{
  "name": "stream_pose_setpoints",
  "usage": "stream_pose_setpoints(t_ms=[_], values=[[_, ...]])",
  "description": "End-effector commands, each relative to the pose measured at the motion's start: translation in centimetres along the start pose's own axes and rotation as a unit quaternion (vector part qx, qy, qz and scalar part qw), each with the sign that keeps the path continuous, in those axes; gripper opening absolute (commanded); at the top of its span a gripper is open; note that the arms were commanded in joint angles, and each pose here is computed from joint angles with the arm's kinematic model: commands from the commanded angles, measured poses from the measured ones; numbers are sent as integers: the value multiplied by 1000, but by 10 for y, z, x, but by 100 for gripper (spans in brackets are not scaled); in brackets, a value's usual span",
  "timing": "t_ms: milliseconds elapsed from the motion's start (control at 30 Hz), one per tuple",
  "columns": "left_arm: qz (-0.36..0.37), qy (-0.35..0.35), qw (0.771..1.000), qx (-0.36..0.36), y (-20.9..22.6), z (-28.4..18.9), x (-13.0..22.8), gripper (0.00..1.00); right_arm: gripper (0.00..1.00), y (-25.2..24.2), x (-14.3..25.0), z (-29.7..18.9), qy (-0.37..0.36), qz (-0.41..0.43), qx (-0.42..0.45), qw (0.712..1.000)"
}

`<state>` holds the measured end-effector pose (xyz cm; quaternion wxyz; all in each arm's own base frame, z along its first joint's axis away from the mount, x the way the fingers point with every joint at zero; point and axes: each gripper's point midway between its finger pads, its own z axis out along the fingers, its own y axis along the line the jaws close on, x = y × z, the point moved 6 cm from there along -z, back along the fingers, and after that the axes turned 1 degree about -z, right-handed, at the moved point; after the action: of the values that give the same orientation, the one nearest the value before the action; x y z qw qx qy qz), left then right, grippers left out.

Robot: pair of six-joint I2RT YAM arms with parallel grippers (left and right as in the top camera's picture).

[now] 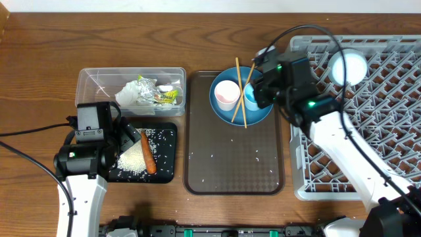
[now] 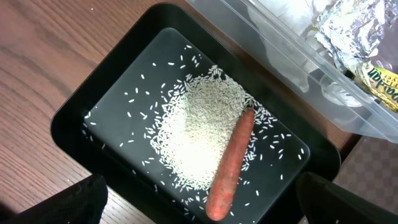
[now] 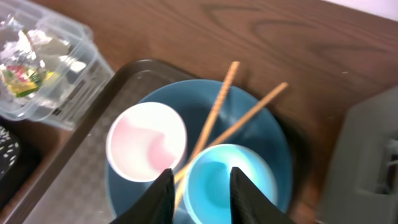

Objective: Sort waste into correct bins and load items into the dishwasher rack
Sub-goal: 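Reach the right gripper to the blue plate and grasp a chopstick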

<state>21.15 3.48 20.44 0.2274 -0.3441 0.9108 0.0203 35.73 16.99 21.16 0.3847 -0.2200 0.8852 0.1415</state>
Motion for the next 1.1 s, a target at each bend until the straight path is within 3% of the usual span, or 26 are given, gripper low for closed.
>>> stream_pose_setpoints(t_ms=[0, 233, 567, 800, 1067], values=[[-2, 1, 1000, -3, 1, 0, 0, 100, 32, 7, 0, 0, 1, 3, 10, 1000], [-2, 1, 1000, -3, 1, 0, 0, 100, 32, 13, 6, -14, 20, 62, -23, 998], [-2, 1, 1000, -3, 1, 0, 0, 100, 37, 54, 52, -16, 151, 227, -41, 961], [-2, 1, 1000, -3, 1, 0, 0, 100, 38, 70, 63, 3, 126, 247, 59, 959], [-2, 1, 1000, -3, 1, 0, 0, 100, 33, 73, 79, 38, 133, 275, 97, 947]])
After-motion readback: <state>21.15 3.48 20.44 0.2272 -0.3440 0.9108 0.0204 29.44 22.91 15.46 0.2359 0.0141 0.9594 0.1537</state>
